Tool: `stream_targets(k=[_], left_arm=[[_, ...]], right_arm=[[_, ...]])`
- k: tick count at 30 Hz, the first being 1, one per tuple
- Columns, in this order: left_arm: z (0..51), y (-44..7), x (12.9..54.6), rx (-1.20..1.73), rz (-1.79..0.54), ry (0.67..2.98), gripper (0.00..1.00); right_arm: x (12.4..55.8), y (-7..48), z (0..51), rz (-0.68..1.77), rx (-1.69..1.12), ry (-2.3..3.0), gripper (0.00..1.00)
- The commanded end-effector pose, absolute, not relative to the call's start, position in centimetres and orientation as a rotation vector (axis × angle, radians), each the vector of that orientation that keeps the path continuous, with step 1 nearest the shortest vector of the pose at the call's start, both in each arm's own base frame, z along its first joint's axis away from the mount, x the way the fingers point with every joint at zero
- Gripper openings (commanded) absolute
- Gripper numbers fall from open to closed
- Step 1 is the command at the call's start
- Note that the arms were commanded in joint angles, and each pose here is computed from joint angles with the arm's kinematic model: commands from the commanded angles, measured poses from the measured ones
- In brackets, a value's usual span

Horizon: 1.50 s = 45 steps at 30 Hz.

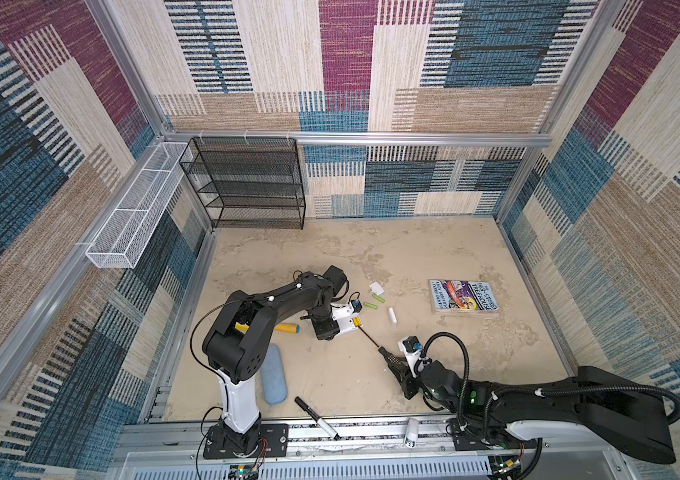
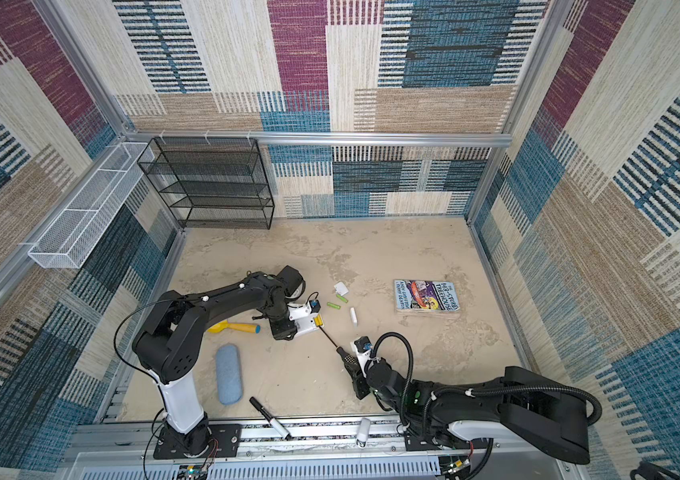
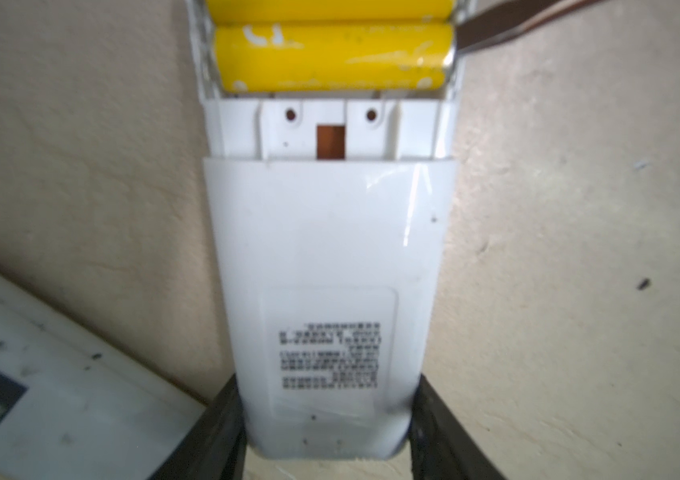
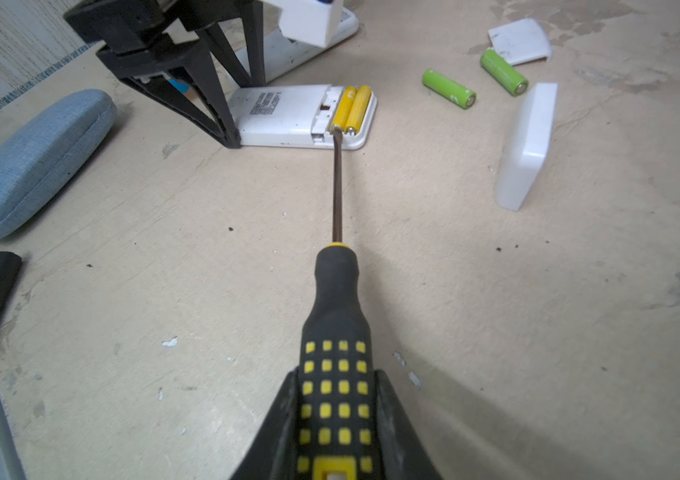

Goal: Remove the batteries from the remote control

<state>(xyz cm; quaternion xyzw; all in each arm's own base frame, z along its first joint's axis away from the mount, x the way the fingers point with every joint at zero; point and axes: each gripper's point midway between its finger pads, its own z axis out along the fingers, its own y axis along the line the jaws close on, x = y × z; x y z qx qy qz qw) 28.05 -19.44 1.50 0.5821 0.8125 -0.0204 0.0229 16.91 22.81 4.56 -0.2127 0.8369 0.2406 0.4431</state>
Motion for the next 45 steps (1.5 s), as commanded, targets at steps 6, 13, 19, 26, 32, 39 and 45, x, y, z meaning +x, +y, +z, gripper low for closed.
stream_targets(k=[6, 13, 19, 26, 32, 39, 45], left_arm=[[0.6, -17.6, 24.2, 1.919, -0.130, 2.648, 0.51], [0.7, -17.7, 24.1, 1.918, -0.141, 2.648, 0.51], [0.7, -18.1, 24.0, 1.912, -0.177, 2.647, 0.51], [0.9, -18.5, 23.9, 1.903, -0.211, 2.647, 0.51], [0.9, -18.4, 23.7, 1.910, -0.211, 2.653, 0.51], [0.7, -18.5, 23.6, 1.912, -0.228, 2.660, 0.51], [0.7, -18.4, 23.5, 1.920, -0.222, 2.663, 0.51]], right_arm=[[18.8, 22.7, 7.4, 0.585, -0.396, 1.975, 0.00], [18.6, 23.0, 7.4, 0.602, -0.417, 1.970, 0.00], [18.3, 23.5, 5.7, 0.561, -0.500, 1.994, 0.00], [18.2, 24.5, 4.3, 0.488, -0.592, 1.985, 0.00], [18.5, 24.8, 3.9, 0.464, -0.586, 1.987, 0.00], [18.7, 25.0, 4.3, 0.463, -0.586, 1.949, 0.00], [19.0, 25.1, 4.8, 0.458, -0.565, 1.928, 0.00]])
